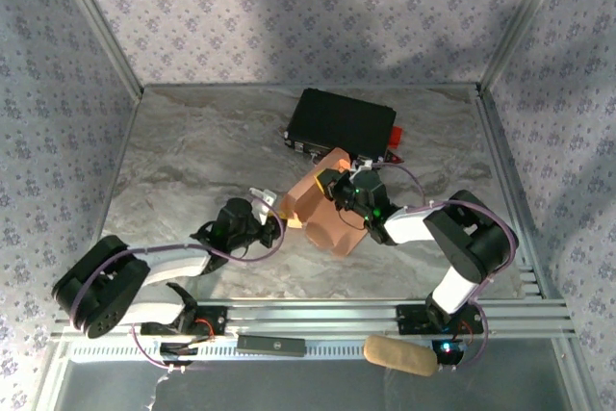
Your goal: Fold the paper box
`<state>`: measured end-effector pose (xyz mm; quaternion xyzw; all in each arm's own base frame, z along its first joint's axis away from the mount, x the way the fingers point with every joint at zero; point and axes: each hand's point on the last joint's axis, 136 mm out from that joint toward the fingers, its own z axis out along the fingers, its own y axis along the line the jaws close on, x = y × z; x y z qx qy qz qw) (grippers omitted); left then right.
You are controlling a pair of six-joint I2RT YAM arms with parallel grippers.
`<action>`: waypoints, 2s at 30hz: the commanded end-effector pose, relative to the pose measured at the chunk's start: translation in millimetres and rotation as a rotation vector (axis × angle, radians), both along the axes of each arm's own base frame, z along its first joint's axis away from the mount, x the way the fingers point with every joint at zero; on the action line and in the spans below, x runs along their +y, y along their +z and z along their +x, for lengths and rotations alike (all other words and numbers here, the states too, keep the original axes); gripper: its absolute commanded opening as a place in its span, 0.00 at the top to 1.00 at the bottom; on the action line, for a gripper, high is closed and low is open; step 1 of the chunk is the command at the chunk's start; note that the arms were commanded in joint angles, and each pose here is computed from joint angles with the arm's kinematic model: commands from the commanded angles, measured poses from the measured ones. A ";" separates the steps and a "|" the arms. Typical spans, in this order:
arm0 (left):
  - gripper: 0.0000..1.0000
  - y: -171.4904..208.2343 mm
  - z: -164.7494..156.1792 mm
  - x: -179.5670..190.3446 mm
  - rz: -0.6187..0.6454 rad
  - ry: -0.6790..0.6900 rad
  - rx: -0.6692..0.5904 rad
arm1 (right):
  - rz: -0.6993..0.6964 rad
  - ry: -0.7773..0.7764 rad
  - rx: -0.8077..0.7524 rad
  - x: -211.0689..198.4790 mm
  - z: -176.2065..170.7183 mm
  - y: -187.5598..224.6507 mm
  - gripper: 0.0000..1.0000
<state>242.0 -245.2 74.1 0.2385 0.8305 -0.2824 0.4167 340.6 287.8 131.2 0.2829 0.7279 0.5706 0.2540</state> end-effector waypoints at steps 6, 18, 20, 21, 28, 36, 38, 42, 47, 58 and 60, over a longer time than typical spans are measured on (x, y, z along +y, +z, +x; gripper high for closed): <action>0.78 31.2 15.9 -26.7 -0.048 0.012 -0.127 | 0.009 0.013 -0.018 0.1 1.8 -1.4 1.00; 0.74 32.2 31.6 -28.5 -0.027 0.160 -0.179 | 0.018 -0.003 -0.013 2.3 0.6 -2.3 1.00; 0.72 30.9 34.4 -27.0 -0.022 0.192 -0.187 | 0.019 -0.009 -0.009 2.6 0.3 -4.1 1.00; 0.71 31.3 35.5 -26.9 -0.026 0.202 -0.190 | 0.020 -0.011 -0.007 2.7 0.4 -4.9 1.00; 0.71 27.4 41.2 -27.2 -0.030 0.250 -0.212 | 0.029 -0.031 0.010 4.8 3.1 -7.9 1.00; 0.72 27.0 45.7 -24.8 -0.042 0.301 -0.241 | 0.026 -0.059 0.032 6.4 1.5 -11.1 1.00; 0.72 25.9 47.5 -24.4 -0.043 0.317 -0.240 | 0.028 -0.069 0.040 5.7 1.2 -12.9 1.00; 0.72 25.6 49.1 -24.5 -0.064 0.335 -0.247 | 0.030 -0.092 0.043 4.4 -1.5 -15.3 1.00; 0.76 21.5 52.2 -20.6 -0.056 0.367 -0.250 | 0.027 -0.113 0.022 4.2 -5.4 -14.7 1.00; 0.86 18.6 57.3 -22.0 -0.052 0.386 -0.256 | 0.027 -0.110 0.057 11.7 -7.8 -28.8 1.00; 0.88 20.5 58.1 -22.4 -0.058 0.389 -0.259 | 0.026 -0.112 0.062 12.0 -8.2 -29.6 1.00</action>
